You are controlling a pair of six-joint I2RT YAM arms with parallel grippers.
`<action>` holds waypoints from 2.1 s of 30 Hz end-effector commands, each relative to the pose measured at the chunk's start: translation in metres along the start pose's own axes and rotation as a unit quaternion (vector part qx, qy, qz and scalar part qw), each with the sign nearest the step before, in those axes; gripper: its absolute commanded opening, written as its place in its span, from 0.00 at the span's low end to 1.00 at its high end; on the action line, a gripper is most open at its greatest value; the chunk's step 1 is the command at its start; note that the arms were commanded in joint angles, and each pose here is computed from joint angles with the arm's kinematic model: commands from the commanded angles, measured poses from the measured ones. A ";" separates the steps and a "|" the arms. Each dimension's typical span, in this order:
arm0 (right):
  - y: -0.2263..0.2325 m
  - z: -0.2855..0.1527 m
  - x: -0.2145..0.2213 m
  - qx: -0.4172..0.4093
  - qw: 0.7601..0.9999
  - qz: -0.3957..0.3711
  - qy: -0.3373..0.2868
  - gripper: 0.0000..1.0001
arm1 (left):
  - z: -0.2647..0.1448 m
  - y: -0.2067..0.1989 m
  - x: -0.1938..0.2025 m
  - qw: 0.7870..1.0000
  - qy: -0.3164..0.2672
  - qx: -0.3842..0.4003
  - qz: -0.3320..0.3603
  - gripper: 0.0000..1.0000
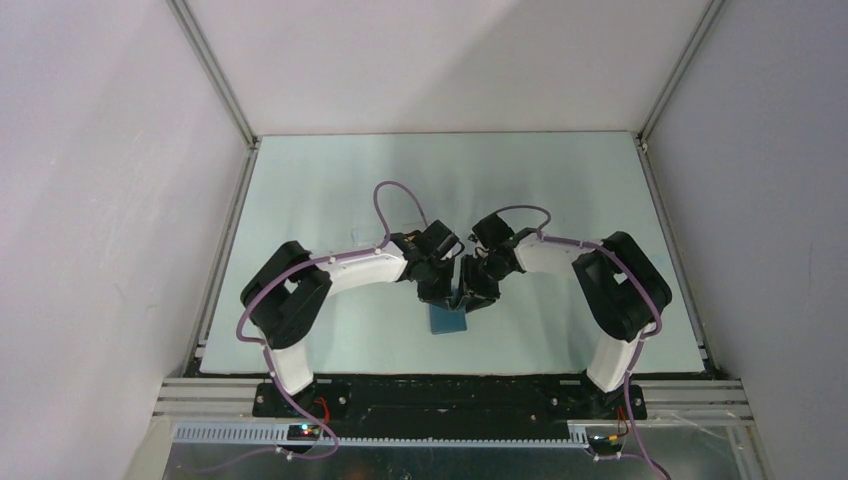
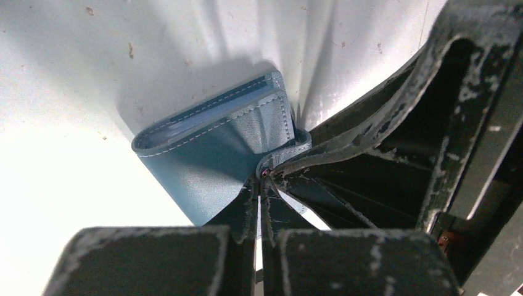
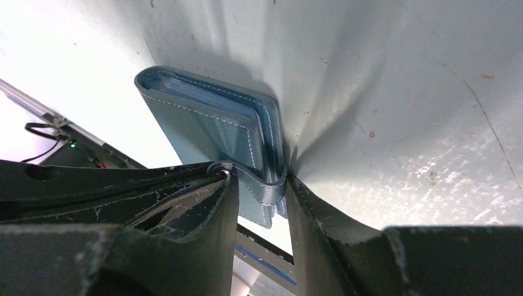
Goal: Put the credit cards into the card holder
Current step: Close the card holder at the center of the board.
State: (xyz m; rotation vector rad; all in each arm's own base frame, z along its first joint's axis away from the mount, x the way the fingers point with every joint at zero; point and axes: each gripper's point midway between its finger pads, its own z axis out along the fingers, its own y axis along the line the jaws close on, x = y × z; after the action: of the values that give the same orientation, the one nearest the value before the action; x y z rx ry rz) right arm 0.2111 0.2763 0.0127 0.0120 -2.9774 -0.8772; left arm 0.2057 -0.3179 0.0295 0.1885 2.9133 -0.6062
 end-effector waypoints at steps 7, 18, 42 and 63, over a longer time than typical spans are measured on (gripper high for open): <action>-0.108 0.058 0.047 0.236 0.970 -0.028 0.042 0.35 | 0.003 0.008 0.006 1.000 0.007 -0.022 0.012 0.00; -0.102 0.060 0.043 0.214 0.975 -0.024 0.044 0.35 | -0.036 0.005 -0.011 0.999 -0.032 0.019 -0.012 0.53; -0.080 0.054 0.032 0.157 0.986 -0.012 0.045 0.36 | -0.039 0.062 0.011 0.998 -0.022 -0.064 -0.010 0.73; -0.049 0.045 0.026 0.097 0.994 -0.020 0.044 0.40 | -0.017 0.053 0.000 0.997 -0.044 0.002 -0.069 0.63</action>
State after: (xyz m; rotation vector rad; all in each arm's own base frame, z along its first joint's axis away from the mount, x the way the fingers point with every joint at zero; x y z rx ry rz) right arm 0.1972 0.3111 0.0160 0.1148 -2.8661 -0.9957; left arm 0.2019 -0.2572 0.0233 0.0302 2.9011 -0.5765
